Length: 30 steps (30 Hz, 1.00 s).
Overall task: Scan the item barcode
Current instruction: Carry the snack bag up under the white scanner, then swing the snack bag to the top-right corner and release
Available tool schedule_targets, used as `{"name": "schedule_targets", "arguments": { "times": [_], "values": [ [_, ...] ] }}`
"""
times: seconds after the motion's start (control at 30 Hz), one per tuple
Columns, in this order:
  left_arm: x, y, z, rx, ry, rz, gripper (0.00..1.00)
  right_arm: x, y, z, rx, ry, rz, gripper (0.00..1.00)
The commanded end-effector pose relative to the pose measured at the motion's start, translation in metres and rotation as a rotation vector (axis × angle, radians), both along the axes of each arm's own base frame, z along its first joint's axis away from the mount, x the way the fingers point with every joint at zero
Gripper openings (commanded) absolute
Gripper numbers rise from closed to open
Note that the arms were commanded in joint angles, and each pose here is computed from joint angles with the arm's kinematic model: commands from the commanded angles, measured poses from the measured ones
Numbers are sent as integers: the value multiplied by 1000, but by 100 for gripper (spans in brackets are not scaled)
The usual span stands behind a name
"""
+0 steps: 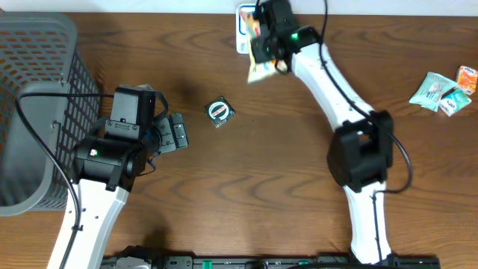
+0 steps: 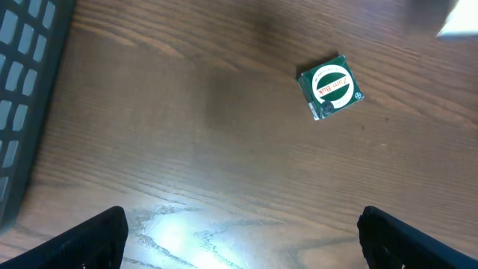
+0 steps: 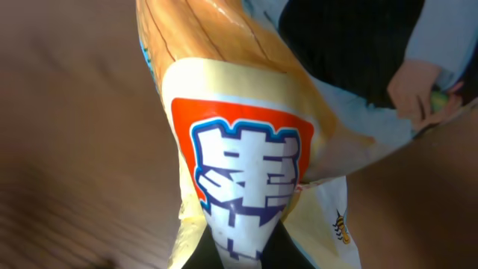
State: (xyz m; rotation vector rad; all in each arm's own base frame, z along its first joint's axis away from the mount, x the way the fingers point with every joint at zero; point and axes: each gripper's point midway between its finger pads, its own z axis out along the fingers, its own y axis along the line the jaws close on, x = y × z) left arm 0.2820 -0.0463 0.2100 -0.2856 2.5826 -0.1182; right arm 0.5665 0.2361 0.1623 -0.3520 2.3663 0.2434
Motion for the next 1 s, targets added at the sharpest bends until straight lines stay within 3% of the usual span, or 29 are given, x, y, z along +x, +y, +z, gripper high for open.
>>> {"name": "schedule_targets", "arguments": {
  "times": [0.0, 0.17, 0.53, 0.97],
  "values": [
    [2, 0, 3, -8, -7, 9, 98, 7, 0, 71, 74, -158, -21, 1],
    [2, 0, 3, -8, -7, 9, 98, 31, 13, 81, 131, -275, -9, 1],
    [2, 0, 3, -8, -7, 9, 98, 76, 30, -3, 147, -315, -12, 1],
    [2, 0, 3, -8, -7, 9, 98, 90, 20, 49, 203, -466, -32, 1]
  ]
}}
